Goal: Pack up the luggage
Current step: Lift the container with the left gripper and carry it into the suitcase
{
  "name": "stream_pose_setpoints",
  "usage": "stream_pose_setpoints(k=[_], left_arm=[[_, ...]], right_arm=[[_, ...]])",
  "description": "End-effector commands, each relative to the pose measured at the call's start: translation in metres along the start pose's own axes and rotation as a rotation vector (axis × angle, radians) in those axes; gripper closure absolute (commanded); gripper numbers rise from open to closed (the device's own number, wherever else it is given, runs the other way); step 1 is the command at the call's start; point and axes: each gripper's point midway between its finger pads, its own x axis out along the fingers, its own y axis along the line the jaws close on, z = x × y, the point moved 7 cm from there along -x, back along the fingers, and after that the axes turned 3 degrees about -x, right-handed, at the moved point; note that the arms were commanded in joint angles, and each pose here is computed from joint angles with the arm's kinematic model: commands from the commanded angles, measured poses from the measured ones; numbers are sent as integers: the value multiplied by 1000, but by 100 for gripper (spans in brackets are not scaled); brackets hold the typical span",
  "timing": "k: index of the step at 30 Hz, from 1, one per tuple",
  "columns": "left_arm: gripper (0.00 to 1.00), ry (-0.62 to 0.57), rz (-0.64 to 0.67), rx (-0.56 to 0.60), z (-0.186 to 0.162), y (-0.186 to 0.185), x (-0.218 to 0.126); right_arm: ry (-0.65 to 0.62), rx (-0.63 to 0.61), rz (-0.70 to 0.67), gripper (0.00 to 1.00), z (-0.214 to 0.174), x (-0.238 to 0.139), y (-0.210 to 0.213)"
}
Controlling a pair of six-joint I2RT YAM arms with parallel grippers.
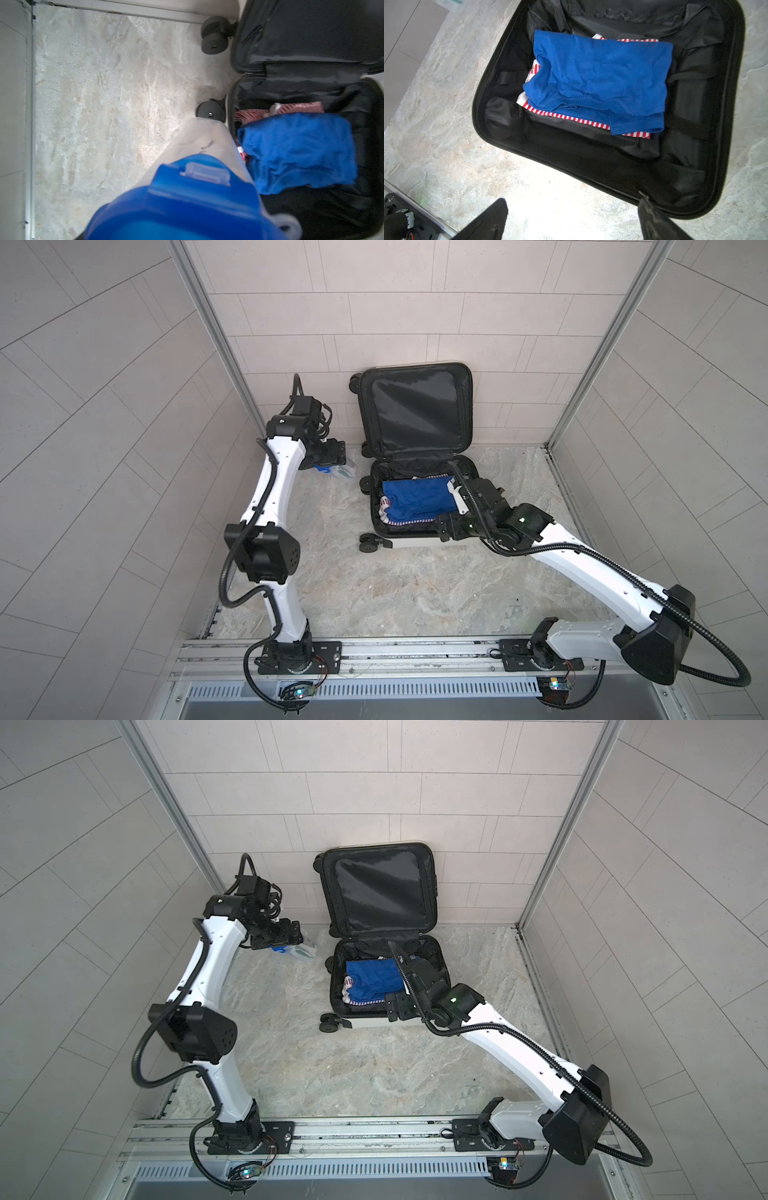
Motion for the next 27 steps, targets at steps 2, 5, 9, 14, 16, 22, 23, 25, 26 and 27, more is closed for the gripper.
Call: stream_pose_setpoints(k=[2,5,9,14,16,22,23,25,26,27], left_arm=[[39,-85,-226,-87,-16,-27,-29],[40,-144,-347,-146,-38,-46,-35],[42,-202,-469,-226,-67,-70,-23],[45,-204,-582,-309,-91,-105,3],[45,-198,-615,-315,-96,-121,14],[48,-115,-672,-307,-107,-165,42],[48,-102,-674,-306,-111,-172,47],[48,-78,-689,-309,-117,-184,58],[48,-60,-697,-315,-120,-191,65],[48,-44,-705,-316,-124,-196,71]], right_arm=[[-76,30,-36,0,18,-21,-15],[-79,60,-33,0,22,-21,-24],[-75,89,-41,0,23,-22,-34],[-82,118,-44,0,20,-26,-44],[-80,127,-46,0,18,-27,-47],[-75,128,-65,0,12,-30,-55],[-75,130,-67,0,12,-30,-56],[-74,135,-73,0,11,-30,-60],[-74,138,-75,0,11,-30,-62],[-75,141,-76,0,11,-30,-63]])
